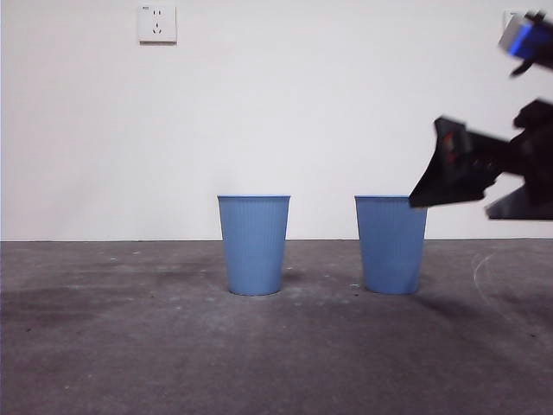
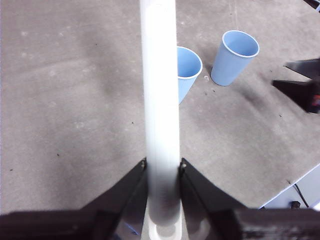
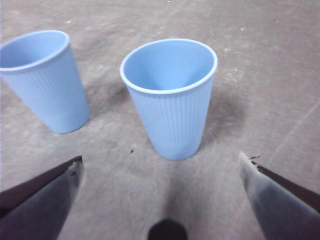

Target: Pick up the cup brush,pick up the cup,insert the brush into the cup,clean the cup,put the cup brush back,put the cup back to the fixed position on the table

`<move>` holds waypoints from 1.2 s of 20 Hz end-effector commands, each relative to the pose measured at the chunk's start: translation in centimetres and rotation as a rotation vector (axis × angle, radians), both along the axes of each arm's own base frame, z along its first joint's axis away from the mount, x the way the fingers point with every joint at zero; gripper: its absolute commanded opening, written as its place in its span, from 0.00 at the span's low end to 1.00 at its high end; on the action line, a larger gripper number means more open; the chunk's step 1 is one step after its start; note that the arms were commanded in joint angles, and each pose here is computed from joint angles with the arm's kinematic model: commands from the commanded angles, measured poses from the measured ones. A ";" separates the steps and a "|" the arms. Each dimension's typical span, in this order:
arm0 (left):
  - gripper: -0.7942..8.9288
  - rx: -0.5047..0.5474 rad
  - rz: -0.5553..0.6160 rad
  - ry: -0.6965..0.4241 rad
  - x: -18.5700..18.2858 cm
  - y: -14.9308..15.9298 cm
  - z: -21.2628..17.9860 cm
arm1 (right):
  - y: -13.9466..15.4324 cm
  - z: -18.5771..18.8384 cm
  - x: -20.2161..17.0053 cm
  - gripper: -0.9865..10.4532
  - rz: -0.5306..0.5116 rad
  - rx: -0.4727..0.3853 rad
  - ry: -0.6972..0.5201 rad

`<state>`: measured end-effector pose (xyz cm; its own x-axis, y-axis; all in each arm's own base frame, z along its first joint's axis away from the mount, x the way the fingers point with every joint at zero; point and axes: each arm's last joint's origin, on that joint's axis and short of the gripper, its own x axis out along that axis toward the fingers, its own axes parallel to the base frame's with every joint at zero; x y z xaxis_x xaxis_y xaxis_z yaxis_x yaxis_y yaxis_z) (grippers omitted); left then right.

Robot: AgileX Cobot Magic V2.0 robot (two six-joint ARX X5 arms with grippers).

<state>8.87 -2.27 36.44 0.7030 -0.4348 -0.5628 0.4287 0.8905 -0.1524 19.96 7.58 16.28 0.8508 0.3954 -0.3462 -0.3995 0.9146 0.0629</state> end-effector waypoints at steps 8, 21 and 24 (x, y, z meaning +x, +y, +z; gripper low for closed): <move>0.07 0.015 -0.026 -0.006 0.0 -0.1 -0.2 | 1.2 -4.4 3.1 0.63 0.006 -0.007 -0.017; 0.07 0.019 -0.048 -0.007 0.0 -0.2 -0.2 | 3.1 -6.1 8.3 0.63 0.016 -0.020 -0.029; 0.07 0.019 -0.048 -0.007 0.0 -0.2 -0.2 | 3.3 -6.2 8.9 0.63 0.015 -0.013 -0.048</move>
